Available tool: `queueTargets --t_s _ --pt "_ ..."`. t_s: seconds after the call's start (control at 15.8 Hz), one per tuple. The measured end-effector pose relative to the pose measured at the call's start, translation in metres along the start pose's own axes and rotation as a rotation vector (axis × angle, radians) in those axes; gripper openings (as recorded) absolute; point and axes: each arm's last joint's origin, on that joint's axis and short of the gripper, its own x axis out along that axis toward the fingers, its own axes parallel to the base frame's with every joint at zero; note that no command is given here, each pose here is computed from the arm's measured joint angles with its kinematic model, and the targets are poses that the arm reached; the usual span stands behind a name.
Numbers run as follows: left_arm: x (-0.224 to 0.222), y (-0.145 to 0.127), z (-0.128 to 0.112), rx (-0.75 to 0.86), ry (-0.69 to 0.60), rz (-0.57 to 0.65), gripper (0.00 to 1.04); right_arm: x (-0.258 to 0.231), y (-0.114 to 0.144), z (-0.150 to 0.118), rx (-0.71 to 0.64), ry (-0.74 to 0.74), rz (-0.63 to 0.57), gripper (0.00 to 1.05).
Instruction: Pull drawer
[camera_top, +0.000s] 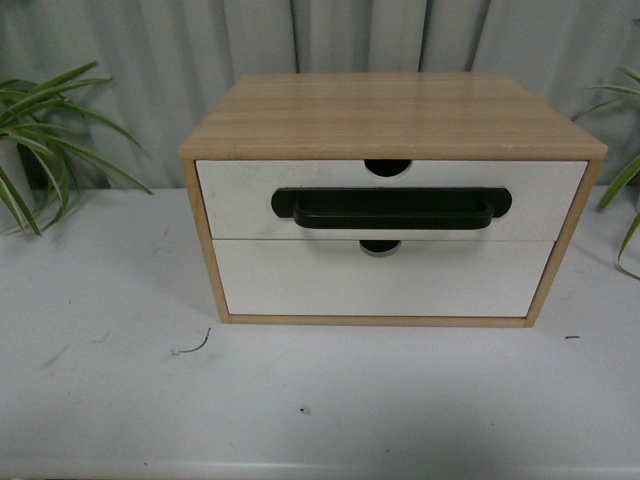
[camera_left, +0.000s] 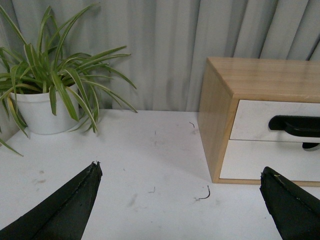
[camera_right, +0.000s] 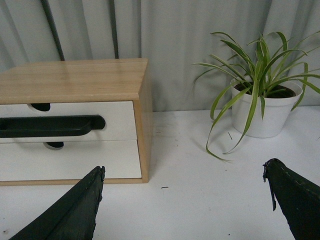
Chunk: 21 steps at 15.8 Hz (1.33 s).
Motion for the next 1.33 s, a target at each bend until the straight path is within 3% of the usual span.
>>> queueTargets --t_s 1.33 --pt "0.0 0.0 0.0 0.0 0.0 0.0 0.98 0.0001 0.0 -0.0002 0.003 0.002 0.003 0.98"
